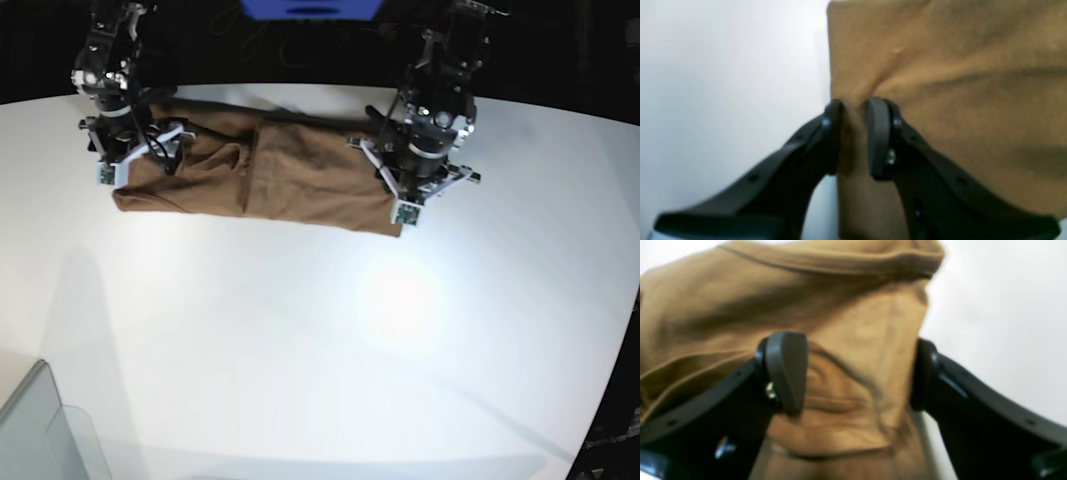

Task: Layout the t-shirt on the table in an organized manner, then fold the t-shirt properly
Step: 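Press and smooth the folded shirt with both grippers, then grasp the strip end with the right gripper and fold it toward the left gripper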

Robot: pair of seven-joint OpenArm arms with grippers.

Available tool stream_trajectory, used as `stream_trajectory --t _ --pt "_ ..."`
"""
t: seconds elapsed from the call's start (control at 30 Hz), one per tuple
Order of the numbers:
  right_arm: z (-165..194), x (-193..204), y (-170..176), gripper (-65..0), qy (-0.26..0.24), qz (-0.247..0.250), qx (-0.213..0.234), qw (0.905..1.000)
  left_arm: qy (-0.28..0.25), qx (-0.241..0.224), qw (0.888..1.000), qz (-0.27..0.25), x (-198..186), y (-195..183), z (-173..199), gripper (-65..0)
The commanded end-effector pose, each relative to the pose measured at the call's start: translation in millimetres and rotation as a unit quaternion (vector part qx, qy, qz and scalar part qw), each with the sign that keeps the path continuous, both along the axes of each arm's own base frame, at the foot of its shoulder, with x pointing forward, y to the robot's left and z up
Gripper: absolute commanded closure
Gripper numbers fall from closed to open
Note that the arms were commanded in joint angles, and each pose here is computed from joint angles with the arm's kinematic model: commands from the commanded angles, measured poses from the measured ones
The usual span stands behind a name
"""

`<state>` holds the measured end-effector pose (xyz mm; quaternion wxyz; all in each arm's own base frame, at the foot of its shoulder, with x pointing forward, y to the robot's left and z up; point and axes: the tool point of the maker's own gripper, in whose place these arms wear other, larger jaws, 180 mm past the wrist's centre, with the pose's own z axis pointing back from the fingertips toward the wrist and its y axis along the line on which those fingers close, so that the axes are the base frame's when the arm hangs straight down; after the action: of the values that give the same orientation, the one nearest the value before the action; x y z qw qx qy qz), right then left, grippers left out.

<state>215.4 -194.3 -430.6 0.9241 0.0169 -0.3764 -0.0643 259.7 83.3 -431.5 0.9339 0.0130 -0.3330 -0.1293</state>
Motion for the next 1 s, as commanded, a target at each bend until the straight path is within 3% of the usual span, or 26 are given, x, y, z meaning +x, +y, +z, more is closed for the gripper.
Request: stream_trajectory --t 0.0,0.27,0.43,0.7,0.83,0.97 --pt "-5 -5 8 -36.4 0.017 0.011 0.01 0.9997 0.034 0.008 0.999 0.006 -13 4 -10 -14.1" --pt "-5 -3 13 0.0 0.016 0.017 0.013 0.9996 0.012 0.002 1.0 0.005 -5 2 5 -14.1" --pt "6 6 10 0.0 -0.005 0.015 0.008 0.9998 -0.032 -0.006 0.999 0.005 9 0 37 -14.1" --pt "75 40 12 0.0 -0.104 0.021 -0.016 0.9942 -0.112 -0.019 0.994 0.005 24 -1 94 -14.1" --pt "108 49 18 0.0 -0.148 0.024 -0.023 0.9884 -0.097 0.004 0.993 0.067 19 46 83 -14.1" --pt "112 51 23 0.0 -0.154 0.03 -0.021 0.9875 -0.061 0.023 0.991 0.119 7 83 59 -14.1"
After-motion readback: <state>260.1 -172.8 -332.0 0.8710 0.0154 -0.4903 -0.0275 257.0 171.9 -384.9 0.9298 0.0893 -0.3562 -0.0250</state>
